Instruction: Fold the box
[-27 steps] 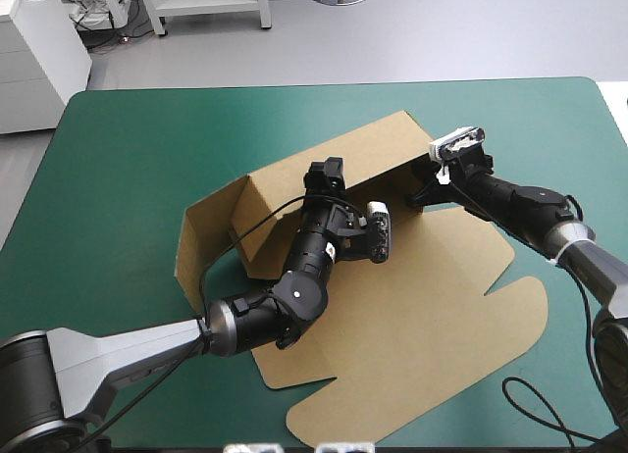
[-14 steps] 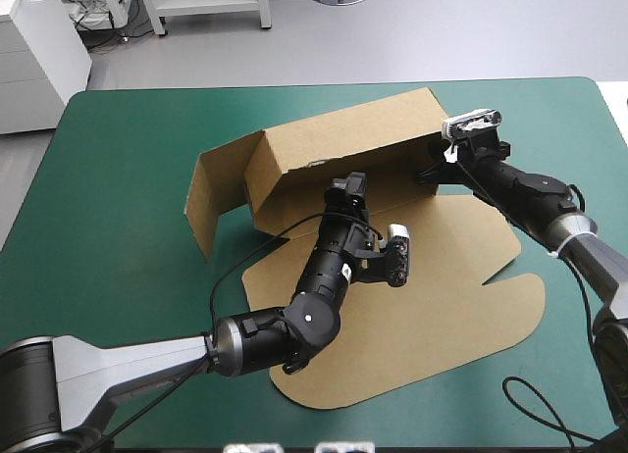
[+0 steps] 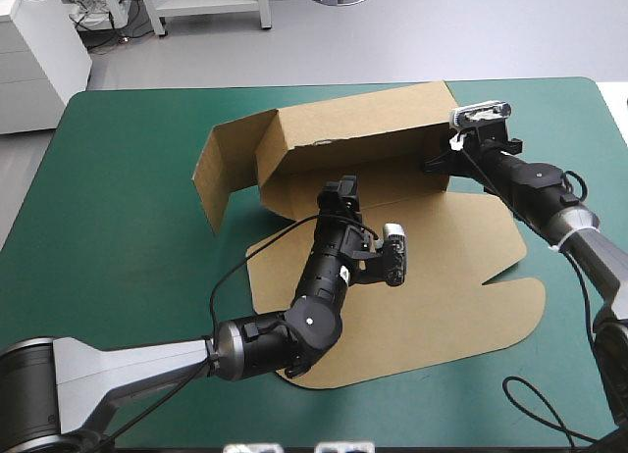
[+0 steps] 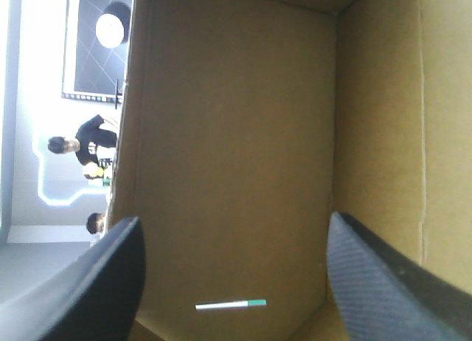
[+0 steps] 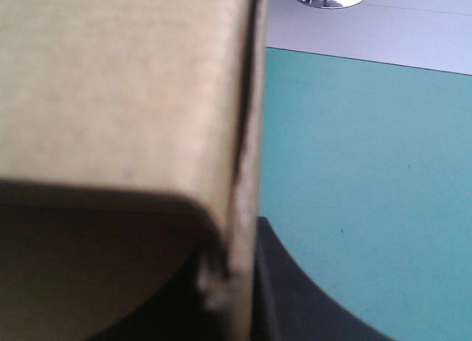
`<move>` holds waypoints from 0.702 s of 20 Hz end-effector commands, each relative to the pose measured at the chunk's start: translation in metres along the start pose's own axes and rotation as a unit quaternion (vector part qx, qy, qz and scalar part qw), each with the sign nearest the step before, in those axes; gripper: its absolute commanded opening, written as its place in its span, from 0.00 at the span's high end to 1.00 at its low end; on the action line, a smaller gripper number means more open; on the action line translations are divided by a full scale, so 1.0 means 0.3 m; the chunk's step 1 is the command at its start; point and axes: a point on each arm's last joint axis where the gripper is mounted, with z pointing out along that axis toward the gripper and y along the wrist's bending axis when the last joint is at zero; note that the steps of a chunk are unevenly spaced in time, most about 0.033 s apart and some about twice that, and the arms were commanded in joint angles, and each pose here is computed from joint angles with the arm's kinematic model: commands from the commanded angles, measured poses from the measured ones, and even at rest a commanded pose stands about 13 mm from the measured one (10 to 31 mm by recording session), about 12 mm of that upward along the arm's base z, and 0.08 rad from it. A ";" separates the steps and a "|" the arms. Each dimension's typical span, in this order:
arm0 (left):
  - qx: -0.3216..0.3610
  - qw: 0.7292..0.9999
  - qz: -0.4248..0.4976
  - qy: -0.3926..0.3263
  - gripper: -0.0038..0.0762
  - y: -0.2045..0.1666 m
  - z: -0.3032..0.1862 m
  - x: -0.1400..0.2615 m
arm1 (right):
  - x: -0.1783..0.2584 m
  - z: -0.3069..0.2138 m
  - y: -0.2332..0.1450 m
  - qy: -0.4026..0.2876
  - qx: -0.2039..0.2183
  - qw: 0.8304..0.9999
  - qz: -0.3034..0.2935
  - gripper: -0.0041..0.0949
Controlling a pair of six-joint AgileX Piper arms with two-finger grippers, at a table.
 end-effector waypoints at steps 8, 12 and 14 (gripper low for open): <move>0.022 0.989 -0.143 0.033 0.96 0.119 -0.079 0.064 | -0.076 -0.050 0.015 -0.025 -0.019 0.999 0.042 0.97; 0.059 0.967 -0.246 0.024 0.96 0.196 -0.110 0.141 | -0.073 -0.050 0.020 -0.020 -0.027 0.998 0.058 0.97; 0.073 0.960 -0.268 0.023 0.96 0.218 -0.124 0.167 | -0.068 -0.050 0.022 -0.012 -0.030 0.998 0.061 0.97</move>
